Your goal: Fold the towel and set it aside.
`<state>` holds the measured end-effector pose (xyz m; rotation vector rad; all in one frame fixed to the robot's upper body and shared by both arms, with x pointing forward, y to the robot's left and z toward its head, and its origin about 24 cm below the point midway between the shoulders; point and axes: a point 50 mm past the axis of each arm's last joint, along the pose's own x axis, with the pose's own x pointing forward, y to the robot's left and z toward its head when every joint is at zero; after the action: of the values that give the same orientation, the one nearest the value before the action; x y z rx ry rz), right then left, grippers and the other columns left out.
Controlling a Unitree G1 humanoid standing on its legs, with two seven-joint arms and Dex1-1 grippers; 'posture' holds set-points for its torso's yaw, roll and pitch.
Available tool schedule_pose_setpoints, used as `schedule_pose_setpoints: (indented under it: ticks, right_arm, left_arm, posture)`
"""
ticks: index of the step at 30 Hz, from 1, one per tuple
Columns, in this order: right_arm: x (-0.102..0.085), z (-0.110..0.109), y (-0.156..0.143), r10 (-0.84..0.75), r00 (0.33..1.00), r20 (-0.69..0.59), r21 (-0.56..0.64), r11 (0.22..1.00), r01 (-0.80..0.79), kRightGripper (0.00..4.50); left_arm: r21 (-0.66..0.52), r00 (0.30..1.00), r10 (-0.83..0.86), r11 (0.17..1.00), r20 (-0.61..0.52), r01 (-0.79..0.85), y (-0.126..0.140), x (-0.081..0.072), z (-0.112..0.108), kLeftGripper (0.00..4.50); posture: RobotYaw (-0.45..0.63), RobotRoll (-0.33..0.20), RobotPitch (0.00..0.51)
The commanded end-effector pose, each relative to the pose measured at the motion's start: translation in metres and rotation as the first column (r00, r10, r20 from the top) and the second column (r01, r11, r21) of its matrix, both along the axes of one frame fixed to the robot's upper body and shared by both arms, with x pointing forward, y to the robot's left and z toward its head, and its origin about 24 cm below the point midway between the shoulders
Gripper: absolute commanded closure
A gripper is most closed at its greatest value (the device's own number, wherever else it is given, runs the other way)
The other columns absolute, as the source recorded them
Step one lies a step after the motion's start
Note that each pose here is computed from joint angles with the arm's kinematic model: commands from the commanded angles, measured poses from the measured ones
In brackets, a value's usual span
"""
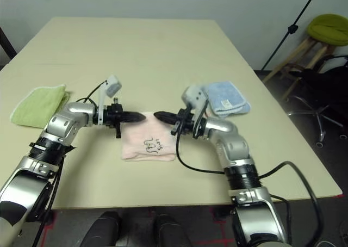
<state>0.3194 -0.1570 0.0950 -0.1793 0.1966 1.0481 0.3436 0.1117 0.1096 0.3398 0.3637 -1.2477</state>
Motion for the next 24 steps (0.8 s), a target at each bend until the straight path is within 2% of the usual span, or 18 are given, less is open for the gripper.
schedule_pose_setpoints:
  ticks: [1,6,9,11,14,16,18,20,22,24]
  right_arm:
    - [-0.005,-0.021,-0.008,-0.020,0.999,-0.031,-0.083,0.996,0.018,4.46]
    - [-0.008,-0.028,-0.009,-0.016,0.999,-0.040,-0.087,0.996,0.013,4.46]
    - [-0.005,-0.013,-0.010,-0.039,0.998,-0.047,0.018,0.999,0.040,4.46]
    - [-0.002,0.005,-0.018,-0.073,0.995,-0.066,0.125,0.989,0.081,4.46]
    - [-0.005,0.026,-0.037,-0.119,0.978,-0.173,0.225,0.962,0.157,3.55]
    - [-0.009,0.033,-0.053,-0.188,0.950,-0.249,0.168,0.958,0.234,2.88]
    - [-0.016,0.040,-0.063,-0.184,0.908,-0.376,0.162,0.952,0.260,2.15]
    - [-0.021,0.049,-0.069,-0.086,0.848,-0.524,0.250,0.935,0.250,1.38]
    - [-0.022,0.050,-0.076,-0.096,0.787,-0.609,0.233,0.927,0.294,0.66]
    - [-0.022,0.043,-0.082,-0.151,0.719,-0.679,0.145,0.932,0.333,0.00]
  left_arm:
    - [0.119,1.000,-0.024,0.993,0.014,0.022,0.005,-0.005,-0.023,4.50]
    - [0.108,0.999,-0.033,0.994,0.010,0.032,0.004,-0.009,-0.030,4.50]
    - [0.040,1.000,-0.025,0.999,-0.003,0.025,0.003,-0.011,-0.023,4.50]
    - [-0.036,0.999,-0.042,0.998,-0.010,0.042,0.003,-0.013,-0.010,4.50]
    - [-0.115,0.998,-0.059,0.991,0.035,0.063,0.013,-0.018,0.010,3.92]
    - [-0.129,0.995,-0.063,0.989,0.077,0.072,0.026,-0.021,0.023,3.33]
    - [-0.134,0.992,-0.064,0.988,0.107,0.078,0.041,-0.025,0.033,2.65]
    - [-0.149,0.989,-0.068,0.985,0.132,0.088,0.054,-0.029,0.043,1.95]
    - [-0.166,0.987,-0.073,0.981,0.144,0.096,0.066,-0.034,0.050,1.25]
    - [-0.204,0.985,-0.067,0.974,0.158,0.099,0.075,-0.041,0.056,0.54]
  posture:
    - [0.08,0.000,0.109]
    - [0.08,0.000,0.109]
    - [0.08,0.000,0.112]
    - [0.07,0.000,0.112]
    - [0.07,0.000,0.112]
    - [0.07,0.000,0.112]
    - [0.07,0.000,0.112]
    - [0.09,0.000,0.107]
    - [0.09,0.000,0.104]
    - [0.10,0.000,0.102]
